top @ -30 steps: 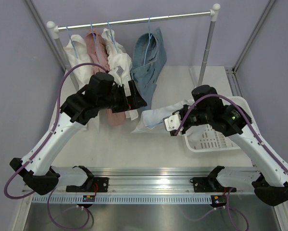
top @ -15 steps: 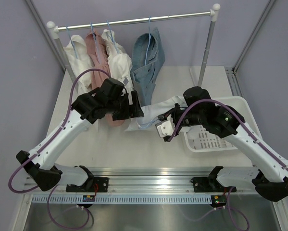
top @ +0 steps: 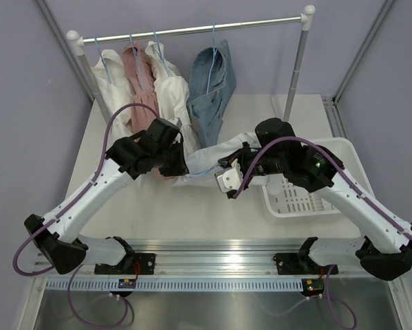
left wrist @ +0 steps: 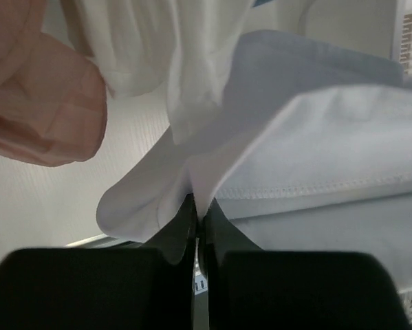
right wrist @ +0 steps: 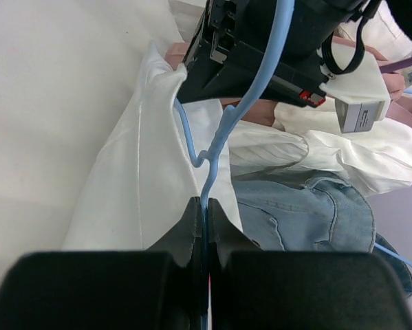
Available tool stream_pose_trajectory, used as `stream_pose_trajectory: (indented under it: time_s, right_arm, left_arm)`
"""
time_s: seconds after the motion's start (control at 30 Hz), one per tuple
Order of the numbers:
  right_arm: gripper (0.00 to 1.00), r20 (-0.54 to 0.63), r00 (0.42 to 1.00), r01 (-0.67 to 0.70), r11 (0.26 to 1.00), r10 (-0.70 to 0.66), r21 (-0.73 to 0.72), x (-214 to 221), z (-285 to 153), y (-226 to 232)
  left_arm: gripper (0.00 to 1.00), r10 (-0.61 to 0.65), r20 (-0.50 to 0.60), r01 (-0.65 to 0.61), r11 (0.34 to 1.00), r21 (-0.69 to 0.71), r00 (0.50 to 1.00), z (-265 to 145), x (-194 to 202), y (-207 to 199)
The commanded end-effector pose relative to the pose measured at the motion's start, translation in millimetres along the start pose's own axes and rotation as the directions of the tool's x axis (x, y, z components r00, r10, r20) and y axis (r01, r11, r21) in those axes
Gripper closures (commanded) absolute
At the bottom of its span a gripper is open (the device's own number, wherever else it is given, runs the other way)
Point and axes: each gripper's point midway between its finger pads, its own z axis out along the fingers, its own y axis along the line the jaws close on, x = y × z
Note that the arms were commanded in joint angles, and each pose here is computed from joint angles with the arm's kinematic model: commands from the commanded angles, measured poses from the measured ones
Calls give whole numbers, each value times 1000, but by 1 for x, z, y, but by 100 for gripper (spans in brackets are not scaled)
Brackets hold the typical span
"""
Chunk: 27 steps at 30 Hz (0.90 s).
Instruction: Remove the skirt from the hanger
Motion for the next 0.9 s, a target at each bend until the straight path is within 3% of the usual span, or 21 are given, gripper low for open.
stream_pose_trajectory:
  time_s: [0.0, 0.23, 0.53, 0.67, 0.87]
  right_arm:
    - [100, -16, 997, 76, 993, -75, 88, -8, -12, -26]
    - [100, -120, 993, 2, 997, 7, 76, 23, -25, -12]
    - [100, -85, 979, -171, 975, 184, 142, 26, -64, -20]
    - [100, -95, 973, -194, 969, 209, 151, 30, -74, -14]
    - [100, -105, 956, -254, 954, 272, 160, 41, -94, -7]
  left_arm:
    - [100, 34, 70, -29, 997, -71, 997, -16, -4, 21]
    - [100, 67, 68, -54, 984, -173, 995, -41, 14, 66]
    - [100, 64, -26, -69, 962, -263, 998, -22, 42, 116]
    - [100, 60, -28, -66, 953, -297, 998, -18, 38, 134]
    - [100, 62, 31, -44, 914, -403, 998, -45, 12, 167]
